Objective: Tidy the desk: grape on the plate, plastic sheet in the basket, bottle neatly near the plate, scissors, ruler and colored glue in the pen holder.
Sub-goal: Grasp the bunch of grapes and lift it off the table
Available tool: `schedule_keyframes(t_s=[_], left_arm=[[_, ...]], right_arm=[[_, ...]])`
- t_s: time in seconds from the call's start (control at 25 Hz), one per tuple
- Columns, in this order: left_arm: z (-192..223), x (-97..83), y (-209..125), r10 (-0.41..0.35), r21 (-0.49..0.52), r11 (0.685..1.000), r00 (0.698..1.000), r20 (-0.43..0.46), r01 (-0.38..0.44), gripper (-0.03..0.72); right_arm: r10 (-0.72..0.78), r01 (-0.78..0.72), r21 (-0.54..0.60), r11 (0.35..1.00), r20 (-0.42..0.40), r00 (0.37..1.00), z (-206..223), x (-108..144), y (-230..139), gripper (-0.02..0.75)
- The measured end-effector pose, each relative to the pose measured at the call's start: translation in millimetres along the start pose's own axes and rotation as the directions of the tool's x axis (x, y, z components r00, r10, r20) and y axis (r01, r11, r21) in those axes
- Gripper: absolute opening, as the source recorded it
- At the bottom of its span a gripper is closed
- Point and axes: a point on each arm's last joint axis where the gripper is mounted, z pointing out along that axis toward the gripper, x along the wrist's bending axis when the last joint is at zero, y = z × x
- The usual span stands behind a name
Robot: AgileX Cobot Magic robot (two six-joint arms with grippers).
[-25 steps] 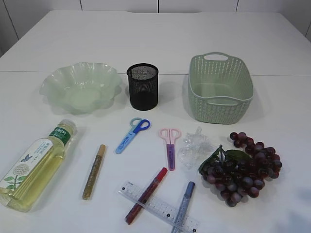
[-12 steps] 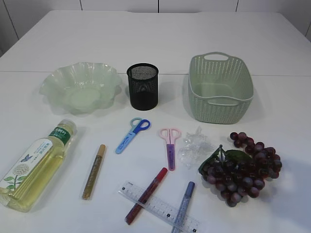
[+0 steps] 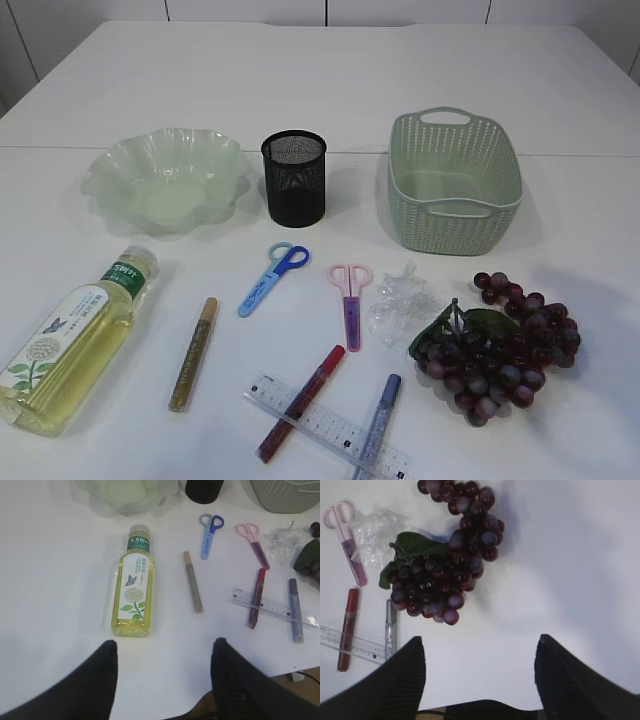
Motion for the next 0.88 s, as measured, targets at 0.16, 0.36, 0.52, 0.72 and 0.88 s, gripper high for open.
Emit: schedule_keyframes(t_s=[0.16, 0.36, 0.52, 0.72, 0.88], left_arm=[[16, 1.8, 24, -0.012, 0.081, 0.997, 1.000, -0.004, 0.012, 0.434], [33, 3.9, 50, -0.004, 0.128, 0.992, 1.000, -0.008, 0.005, 0.434], [36, 4.2, 62, 0.002, 0.094, 0.996, 1.000, -0.011, -0.001, 0.434], [35, 4.0, 63, 0.017, 0.083, 0.996, 1.000, -0.009, -0.016, 0.434], [35, 3.8, 63, 0.016, 0.085, 0.996, 1.000, -0.007, -0.016, 0.434]], right_arm=[[0.002, -0.002, -0.016, 1.000, -0.005, 1.000, 6, 9, 20, 0.531], [0.002, -0.004, 0.058, 0.998, 0.029, 1.000, 24, 15, 38, 0.532], [0.005, -0.013, 0.127, 0.992, 0.062, 0.998, 47, 19, 52, 0.576], [0.010, -0.032, 0.208, 0.978, 0.103, 0.995, 80, 21, 66, 0.594], [0.009, -0.037, 0.237, 0.971, 0.119, 0.993, 102, 23, 77, 0.594]])
